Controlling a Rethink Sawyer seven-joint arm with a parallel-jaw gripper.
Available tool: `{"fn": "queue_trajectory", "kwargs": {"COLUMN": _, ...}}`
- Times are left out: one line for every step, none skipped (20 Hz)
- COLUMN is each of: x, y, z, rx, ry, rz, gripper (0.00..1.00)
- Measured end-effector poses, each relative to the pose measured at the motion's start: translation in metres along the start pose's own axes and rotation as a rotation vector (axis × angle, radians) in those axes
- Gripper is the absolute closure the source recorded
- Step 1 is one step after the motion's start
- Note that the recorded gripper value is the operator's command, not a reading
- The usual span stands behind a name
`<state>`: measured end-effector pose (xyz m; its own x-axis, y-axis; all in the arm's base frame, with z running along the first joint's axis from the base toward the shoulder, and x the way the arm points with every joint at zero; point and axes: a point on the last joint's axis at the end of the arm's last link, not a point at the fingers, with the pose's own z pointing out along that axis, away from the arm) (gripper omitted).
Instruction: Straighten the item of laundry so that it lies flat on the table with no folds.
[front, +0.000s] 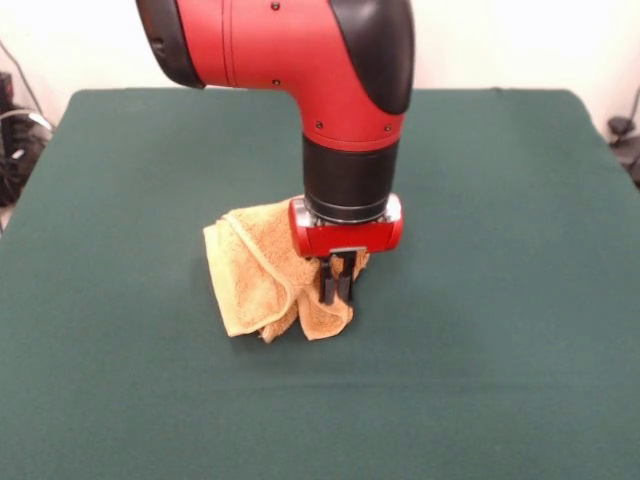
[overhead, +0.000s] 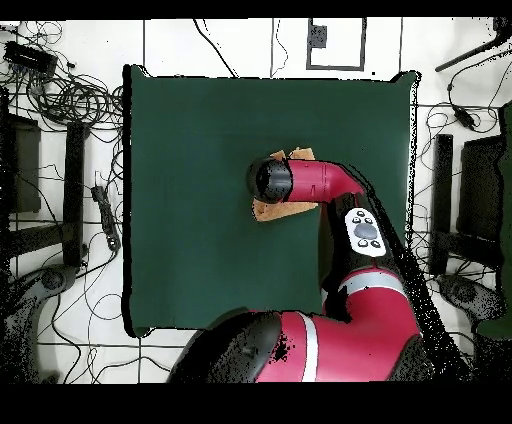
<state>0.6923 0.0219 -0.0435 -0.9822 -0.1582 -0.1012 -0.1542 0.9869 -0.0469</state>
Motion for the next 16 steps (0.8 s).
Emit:
{"fn": "queue_trajectory", "kwargs": {"x": 0.000, "y": 0.000, "z": 0.000, "rx": 0.000, "ry": 0.000, "rz": 0.000, "gripper": 1.00}}
{"fn": "queue_trajectory", "kwargs": {"x": 0.000, "y": 0.000, "z": 0.000, "rx": 0.000, "ry": 0.000, "rz": 0.000, "gripper": 1.00}}
{"fn": "queue_trajectory", "kwargs": {"x": 0.000, "y": 0.000, "z": 0.000, "rx": 0.000, "ry": 0.000, "rz": -0.001, "gripper": 1.00}}
{"fn": "queue_trajectory", "kwargs": {"x": 0.000, "y": 0.000, "z": 0.000, "rx": 0.000, "ry": 0.000, "rz": -0.001, "gripper": 1.00}}
{"fn": "queue_trajectory", "kwargs": {"x": 0.000, "y": 0.001, "z": 0.000, "rx": 0.000, "ry": 0.000, "rz": -0.001, "gripper": 1.00}}
{"fn": "queue_trajectory", "kwargs": {"x": 0.000, "y": 0.001, "z": 0.000, "rx": 0.002, "ry": 0.000, "rz": -0.003, "gripper": 1.00}}
{"fn": "queue_trajectory", "kwargs": {"x": 0.000, "y": 0.002, "z": -0.001, "rx": 0.003, "ry": 0.000, "rz": -0.004, "gripper": 1.00}}
{"fn": "queue_trajectory", "kwargs": {"x": 0.000, "y": 0.002, "z": -0.001, "rx": 0.004, "ry": 0.000, "rz": -0.006, "gripper": 1.00}}
{"fn": "queue_trajectory", "kwargs": {"x": 0.000, "y": 0.004, "z": -0.001, "rx": 0.007, "ry": 0.000, "rz": -0.011, "gripper": 1.00}}
{"fn": "queue_trajectory", "kwargs": {"x": 0.000, "y": 0.005, "z": -0.001, "rx": 0.008, "ry": 0.000, "rz": -0.012, "gripper": 1.00}}
{"fn": "queue_trajectory", "kwargs": {"x": 0.000, "y": 0.005, "z": -0.001, "rx": 0.009, "ry": 0.001, "rz": -0.014, "gripper": 1.00}}
{"fn": "queue_trajectory", "kwargs": {"x": 0.000, "y": 0.008, "z": -0.001, "rx": 0.013, "ry": -0.001, "rz": -0.021, "gripper": 1.00}}
{"fn": "queue_trajectory", "kwargs": {"x": 0.000, "y": 0.010, "z": -0.002, "rx": 0.016, "ry": -0.002, "rz": -0.025, "gripper": 1.00}}
{"fn": "queue_trajectory", "kwargs": {"x": 0.000, "y": 0.012, "z": -0.002, "rx": 0.017, "ry": -0.004, "rz": -0.028, "gripper": 1.00}}
{"fn": "queue_trajectory", "kwargs": {"x": 0.000, "y": 0.017, "z": -0.002, "rx": 0.022, "ry": -0.008, "rz": -0.039, "gripper": 1.00}}
{"fn": "queue_trajectory", "kwargs": {"x": 0.000, "y": 0.021, "z": -0.002, "rx": 0.024, "ry": -0.011, "rz": -0.046, "gripper": 1.00}}
